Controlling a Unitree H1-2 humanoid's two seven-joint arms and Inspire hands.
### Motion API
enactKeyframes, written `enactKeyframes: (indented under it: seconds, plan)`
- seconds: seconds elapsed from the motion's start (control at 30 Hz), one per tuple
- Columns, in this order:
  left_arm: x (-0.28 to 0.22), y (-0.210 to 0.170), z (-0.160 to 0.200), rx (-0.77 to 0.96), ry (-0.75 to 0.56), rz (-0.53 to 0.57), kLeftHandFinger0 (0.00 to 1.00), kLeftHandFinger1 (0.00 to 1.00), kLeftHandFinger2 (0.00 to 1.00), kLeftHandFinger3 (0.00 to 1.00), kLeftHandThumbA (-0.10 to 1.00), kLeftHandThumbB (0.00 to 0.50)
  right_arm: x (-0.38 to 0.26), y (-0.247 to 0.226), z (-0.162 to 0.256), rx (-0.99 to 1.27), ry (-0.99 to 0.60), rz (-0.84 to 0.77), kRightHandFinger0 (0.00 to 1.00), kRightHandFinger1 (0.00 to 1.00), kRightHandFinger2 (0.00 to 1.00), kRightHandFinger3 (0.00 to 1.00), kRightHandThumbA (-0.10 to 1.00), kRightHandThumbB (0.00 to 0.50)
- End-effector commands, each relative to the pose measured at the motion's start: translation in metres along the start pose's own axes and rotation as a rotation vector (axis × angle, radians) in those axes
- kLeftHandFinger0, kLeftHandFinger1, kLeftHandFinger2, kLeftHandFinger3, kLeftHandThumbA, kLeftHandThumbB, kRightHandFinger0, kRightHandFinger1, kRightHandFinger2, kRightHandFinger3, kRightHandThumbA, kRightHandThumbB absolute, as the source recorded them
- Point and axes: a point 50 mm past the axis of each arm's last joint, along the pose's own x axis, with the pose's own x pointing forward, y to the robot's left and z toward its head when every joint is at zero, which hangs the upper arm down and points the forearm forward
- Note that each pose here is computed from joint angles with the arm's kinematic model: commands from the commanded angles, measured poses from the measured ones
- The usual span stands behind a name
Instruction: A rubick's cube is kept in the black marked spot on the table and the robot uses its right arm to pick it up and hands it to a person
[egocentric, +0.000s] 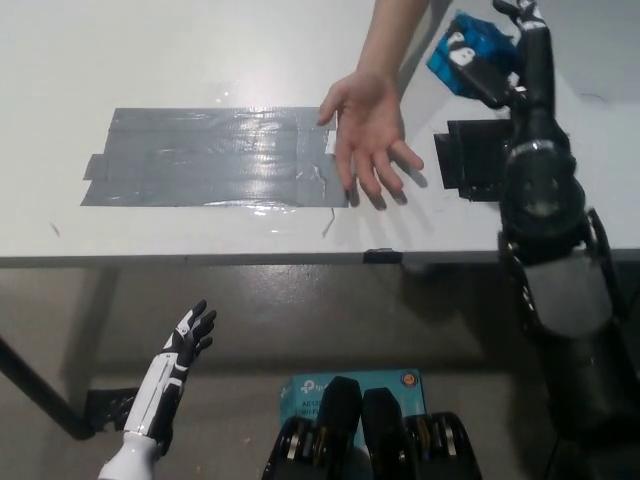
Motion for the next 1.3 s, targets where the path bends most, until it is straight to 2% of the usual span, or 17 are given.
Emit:
enactKeyframes:
  seconds: [0.0,0.17,0.23,0.27,0.3,0.37,0.5,0.6,0.67,0.77,0.93,0.97,1.0,1.07,1.1,1.17,1.27]
  plan:
    - [0.008,0.005,0.012,0.038,-0.047,-0.016,1.0,1.0,1.0,1.0,1.0,0.259,0.034,0.015,0.048,-0.042,-0.132,0.002,0.0,0.44,0.86,0.94,-0.1,0.186]
    - [0.011,0.005,0.015,0.048,-0.054,-0.023,1.0,1.0,1.0,1.0,1.0,0.265,0.054,0.035,0.046,-0.097,-0.11,0.045,0.0,0.45,0.87,0.93,-0.1,0.196]
    - [0.012,0.004,0.016,0.044,-0.053,-0.025,1.0,1.0,1.0,1.0,1.0,0.276,0.06,0.044,0.046,-0.104,-0.078,0.067,0.3,0.47,0.84,0.88,-0.1,0.242]
    - [0.013,0.004,0.017,0.044,-0.052,-0.024,1.0,1.0,1.0,1.0,1.0,0.276,0.063,0.049,0.045,-0.096,-0.059,0.082,0.19,0.26,0.76,0.85,-0.1,0.277]
    - [0.013,0.004,0.017,0.047,-0.055,-0.024,1.0,1.0,1.0,1.0,1.0,0.275,0.065,0.053,0.044,-0.097,-0.045,0.095,0.07,0.13,0.75,0.85,-0.1,0.298]
    - [0.014,0.004,0.018,0.049,-0.055,-0.023,1.0,1.0,1.0,1.0,1.0,0.275,0.066,0.06,0.041,-0.108,-0.031,0.111,0.01,0.1,0.75,0.84,-0.1,0.301]
    - [0.014,0.003,0.019,0.057,-0.058,-0.032,1.0,1.0,1.0,1.0,1.0,0.264,0.063,0.071,0.022,-0.134,0.022,0.138,0.0,0.23,0.82,0.87,-0.1,0.24]
    - [0.015,0.004,0.019,0.059,-0.058,-0.032,1.0,1.0,1.0,1.0,1.0,0.272,0.061,0.074,0.01,-0.154,0.058,0.143,0.0,0.28,0.82,0.86,-0.1,0.228]
    - [0.015,0.004,0.019,0.066,-0.056,-0.033,1.0,1.0,1.0,1.0,1.0,0.286,0.059,0.075,0.001,-0.168,0.074,0.151,0.0,0.38,0.87,0.85,-0.1,0.231]
    - [0.015,0.004,0.02,0.061,-0.055,-0.036,1.0,1.0,1.0,1.0,1.0,0.29,0.055,0.075,-0.012,-0.172,0.116,0.191,0.03,0.5,0.92,0.93,-0.1,0.204]
    - [0.016,0.004,0.02,0.059,-0.053,-0.039,1.0,1.0,1.0,1.0,1.0,0.288,0.054,0.076,-0.021,-0.184,0.158,0.258,0.07,0.59,0.97,0.9,-0.1,0.187]
    - [0.017,0.004,0.021,0.066,-0.057,-0.04,1.0,1.0,1.0,1.0,1.0,0.289,0.054,0.077,-0.019,-0.204,0.169,0.274,0.47,1.0,1.0,1.0,0.03,0.277]
    - [0.018,0.005,0.022,0.071,-0.063,-0.041,1.0,1.0,1.0,1.0,1.0,0.29,0.055,0.077,-0.017,-0.22,0.173,0.285,0.74,1.0,1.0,1.0,0.03,0.288]
    - [0.018,0.004,0.022,0.068,-0.06,-0.04,1.0,1.0,1.0,1.0,1.0,0.291,0.056,0.078,-0.016,-0.241,0.174,0.354,1.0,1.0,1.0,1.0,0.41,0.37]
    - [0.017,0.004,0.021,0.066,-0.057,-0.04,1.0,1.0,1.0,1.0,1.0,0.291,0.056,0.078,-0.017,-0.261,0.175,0.401,1.0,1.0,1.0,1.0,0.47,0.377]
    - [0.017,0.004,0.021,0.065,-0.057,-0.038,1.0,1.0,1.0,1.0,1.0,0.282,0.055,0.077,-0.02,-0.268,0.177,0.422,1.0,1.0,1.0,1.0,0.61,0.498]
    - [0.018,0.004,0.022,0.068,-0.057,-0.04,1.0,1.0,1.0,1.0,1.0,0.273,0.055,0.072,-0.026,-0.264,0.183,0.44,1.0,1.0,1.0,1.0,0.71,0.5]
